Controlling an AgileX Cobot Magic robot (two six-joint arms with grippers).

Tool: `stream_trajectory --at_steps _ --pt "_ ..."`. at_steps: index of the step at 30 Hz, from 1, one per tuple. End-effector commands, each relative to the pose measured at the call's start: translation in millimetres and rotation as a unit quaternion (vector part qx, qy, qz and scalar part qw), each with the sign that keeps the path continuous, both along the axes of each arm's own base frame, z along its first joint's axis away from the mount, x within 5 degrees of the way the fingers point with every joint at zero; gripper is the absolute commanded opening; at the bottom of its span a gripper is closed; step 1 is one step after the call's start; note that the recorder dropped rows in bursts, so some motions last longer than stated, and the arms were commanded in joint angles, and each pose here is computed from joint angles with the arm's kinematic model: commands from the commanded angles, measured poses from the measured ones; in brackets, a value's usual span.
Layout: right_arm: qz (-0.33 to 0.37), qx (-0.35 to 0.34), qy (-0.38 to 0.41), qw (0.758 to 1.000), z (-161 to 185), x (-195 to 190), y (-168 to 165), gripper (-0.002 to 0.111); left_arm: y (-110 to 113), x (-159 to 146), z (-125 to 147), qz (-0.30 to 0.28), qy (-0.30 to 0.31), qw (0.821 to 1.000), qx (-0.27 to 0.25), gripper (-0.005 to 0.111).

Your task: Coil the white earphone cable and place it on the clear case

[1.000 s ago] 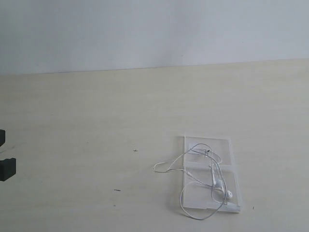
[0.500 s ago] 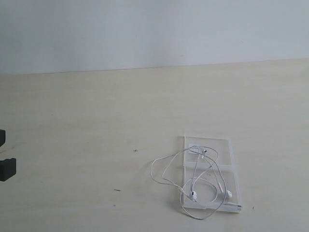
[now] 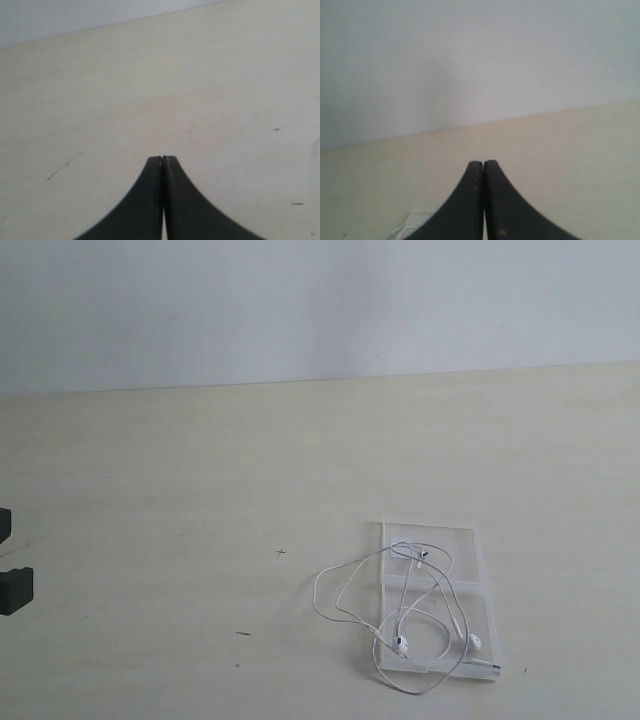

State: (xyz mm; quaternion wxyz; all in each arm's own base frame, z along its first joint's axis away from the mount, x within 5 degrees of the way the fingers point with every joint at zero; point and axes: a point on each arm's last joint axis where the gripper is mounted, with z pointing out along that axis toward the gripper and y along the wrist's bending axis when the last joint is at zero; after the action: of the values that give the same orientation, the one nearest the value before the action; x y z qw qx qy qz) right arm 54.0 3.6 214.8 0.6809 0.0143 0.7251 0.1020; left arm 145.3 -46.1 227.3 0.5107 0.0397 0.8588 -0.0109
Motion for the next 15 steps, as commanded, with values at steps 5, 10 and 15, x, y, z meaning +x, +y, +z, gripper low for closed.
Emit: stream_trajectory --at_steps 5,10,15 --pt "0.008 -0.011 0.02 1.0 -18.1 1.9 2.1 0.0 0.8 -1.0 0.1 -0.001 -0.003 1.0 0.004 0.0" --pt "0.049 -0.052 0.036 0.997 -22.2 0.2 8.6 0.0 0.8 -1.0 0.1 -0.001 -0.003 1.0 0.004 0.0" --pt "0.05 -0.053 0.049 0.996 -24.6 -0.2 8.6 0.0 0.8 -1.0 0.1 -0.001 -0.003 1.0 0.004 0.0"
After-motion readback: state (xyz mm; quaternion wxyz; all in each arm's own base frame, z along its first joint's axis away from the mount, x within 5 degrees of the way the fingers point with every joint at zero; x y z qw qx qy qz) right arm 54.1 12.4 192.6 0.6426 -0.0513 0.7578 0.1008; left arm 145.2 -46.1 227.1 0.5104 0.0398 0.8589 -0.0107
